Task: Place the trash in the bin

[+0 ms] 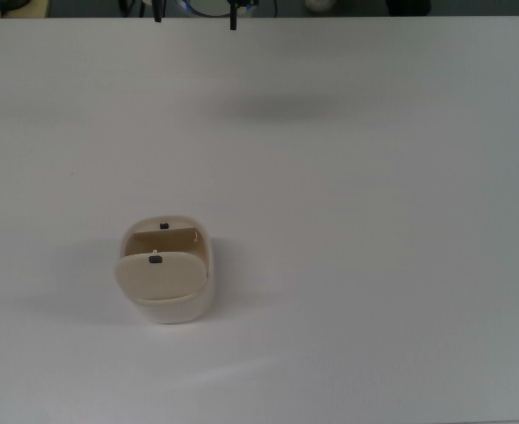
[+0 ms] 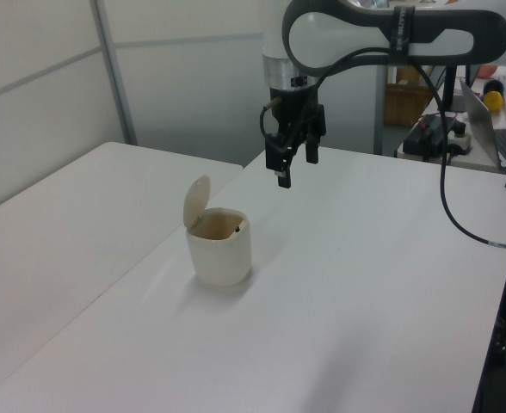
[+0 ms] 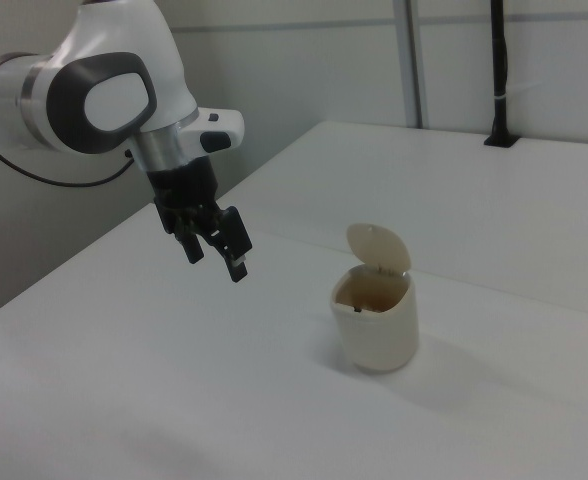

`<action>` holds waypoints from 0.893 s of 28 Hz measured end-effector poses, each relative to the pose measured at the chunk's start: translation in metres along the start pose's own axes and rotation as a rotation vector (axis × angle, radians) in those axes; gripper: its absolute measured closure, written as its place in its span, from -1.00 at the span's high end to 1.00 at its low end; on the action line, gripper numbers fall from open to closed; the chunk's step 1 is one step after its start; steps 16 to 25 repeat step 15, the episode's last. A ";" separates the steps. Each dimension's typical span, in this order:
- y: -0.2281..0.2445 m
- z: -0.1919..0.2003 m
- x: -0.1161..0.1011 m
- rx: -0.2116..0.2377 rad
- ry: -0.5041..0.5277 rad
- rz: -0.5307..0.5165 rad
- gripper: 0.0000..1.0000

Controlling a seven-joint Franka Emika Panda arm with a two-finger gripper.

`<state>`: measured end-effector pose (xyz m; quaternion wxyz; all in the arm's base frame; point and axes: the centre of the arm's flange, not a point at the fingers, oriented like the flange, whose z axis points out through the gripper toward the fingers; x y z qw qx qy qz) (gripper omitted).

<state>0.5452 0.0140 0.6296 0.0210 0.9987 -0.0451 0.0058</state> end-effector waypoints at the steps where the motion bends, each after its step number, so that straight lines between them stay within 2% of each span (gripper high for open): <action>1: 0.000 0.000 0.000 0.000 0.000 0.000 1.00; 25: 0.000 0.003 0.000 -0.001 -0.005 0.000 1.00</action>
